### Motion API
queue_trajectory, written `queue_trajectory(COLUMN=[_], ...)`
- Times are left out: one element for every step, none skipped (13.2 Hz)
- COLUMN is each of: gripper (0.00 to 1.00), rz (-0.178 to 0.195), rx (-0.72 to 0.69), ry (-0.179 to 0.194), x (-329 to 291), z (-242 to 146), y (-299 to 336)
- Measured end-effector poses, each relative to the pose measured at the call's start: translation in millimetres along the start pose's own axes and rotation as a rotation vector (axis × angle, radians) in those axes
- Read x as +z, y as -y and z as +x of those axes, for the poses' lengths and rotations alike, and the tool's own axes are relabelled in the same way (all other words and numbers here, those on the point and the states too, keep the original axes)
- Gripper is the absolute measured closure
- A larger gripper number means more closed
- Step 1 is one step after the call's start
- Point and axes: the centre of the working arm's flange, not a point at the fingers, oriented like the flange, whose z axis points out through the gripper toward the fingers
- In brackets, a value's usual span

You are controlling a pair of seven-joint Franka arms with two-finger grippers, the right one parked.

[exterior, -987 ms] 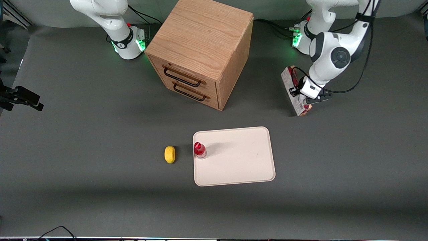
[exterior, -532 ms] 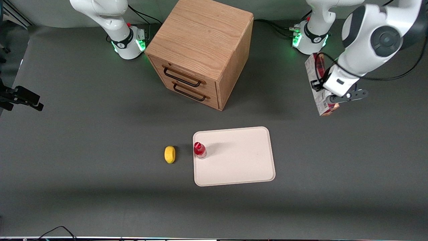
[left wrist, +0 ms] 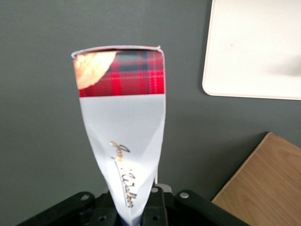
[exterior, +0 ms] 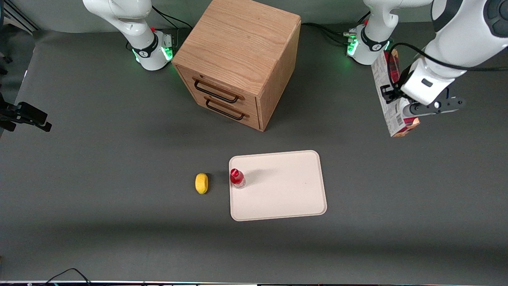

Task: Place red cookie box on tray
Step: 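Lift the cookie box upright with the left gripper, then carry the upright cookie box over the white tray with the left gripper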

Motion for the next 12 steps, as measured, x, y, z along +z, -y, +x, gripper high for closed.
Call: queue_trajectory(gripper=[0.88,0.88,0.88,0.88,0.88,0.88,0.88,0.88,0.88,0.88,0.88,0.88], rz=[-0.008,-0.019,-0.034,-0.040,-0.032,-0.027,-0.028,-0.029,-0.026,-0.019,-0.010,-0.008], rx=[0.017,0.027,0.017,0.001,-0.014,-0.028,-0.038,-0.046,-0.053,-0.051,-0.040,-0.029], ry=[-0.008,-0.020,-0.033,-0.045,-0.057,-0.071,-0.081,-0.087,-0.094,-0.098,-0.101,-0.109], x=[5.0,12.3,22.0,33.7,47.6,62.6,78.1,94.0,112.0,130.7,151.5,171.4], z=[10.1,19.4,27.4,32.9,36.7,40.4,44.2,48.5,54.2,60.0,66.4,73.5], y=[-12.9,-31.0,-53.2,-76.5,-99.1,-119.1,-135.9,-149.3,-159.3,-166.8,-173.1,-178.2])
